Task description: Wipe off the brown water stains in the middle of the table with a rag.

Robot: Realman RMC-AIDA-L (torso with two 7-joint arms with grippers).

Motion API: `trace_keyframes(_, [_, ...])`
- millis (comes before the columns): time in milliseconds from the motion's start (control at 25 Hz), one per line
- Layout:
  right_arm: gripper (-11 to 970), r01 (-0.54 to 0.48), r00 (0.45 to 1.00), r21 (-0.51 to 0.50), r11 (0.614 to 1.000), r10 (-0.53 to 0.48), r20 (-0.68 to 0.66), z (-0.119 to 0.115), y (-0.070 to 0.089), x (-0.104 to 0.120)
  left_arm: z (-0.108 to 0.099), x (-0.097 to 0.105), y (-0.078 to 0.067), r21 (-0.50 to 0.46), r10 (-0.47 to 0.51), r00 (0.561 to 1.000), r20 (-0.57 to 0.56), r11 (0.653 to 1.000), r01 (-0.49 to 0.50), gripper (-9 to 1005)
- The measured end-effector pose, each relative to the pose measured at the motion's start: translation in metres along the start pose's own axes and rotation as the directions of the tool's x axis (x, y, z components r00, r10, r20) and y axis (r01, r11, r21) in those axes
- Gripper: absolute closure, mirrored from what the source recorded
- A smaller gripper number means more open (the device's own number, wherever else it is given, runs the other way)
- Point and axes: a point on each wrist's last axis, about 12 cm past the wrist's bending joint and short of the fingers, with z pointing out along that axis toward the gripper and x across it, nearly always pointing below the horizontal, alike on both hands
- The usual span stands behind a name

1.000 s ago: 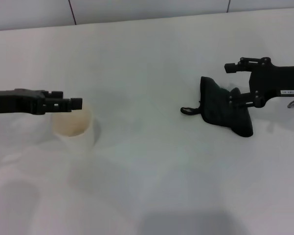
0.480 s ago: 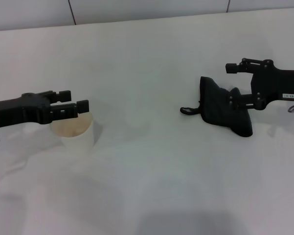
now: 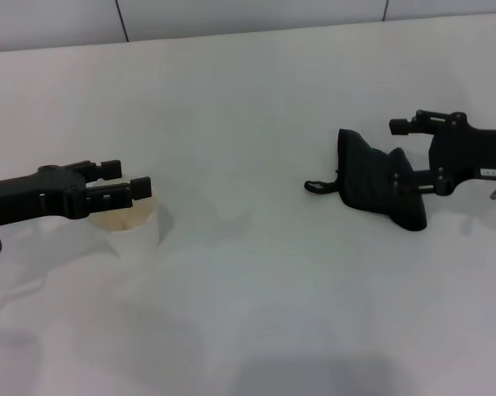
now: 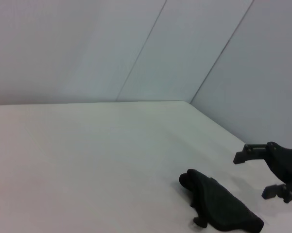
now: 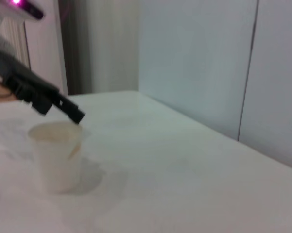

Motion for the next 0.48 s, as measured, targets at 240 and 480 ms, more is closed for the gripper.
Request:
trace_keyframes(240, [104,0.028,0.999,0.026,0.999,-0.028,-0.034,-0.0049,0.0017,0.0102,-0.0028,0.0021,0.0009,-0.007,-0.006,1.000,0.001,1.000,0.006,122])
trace_keyframes(480, [104,0.044,0.999,0.016,0.999,-0.044,-0.021,-0.0055,0.0036,0.0095,-0.0039,0.0019,0.0014,-0.012,-0.007,1.000,0.001,1.000,0.007,122])
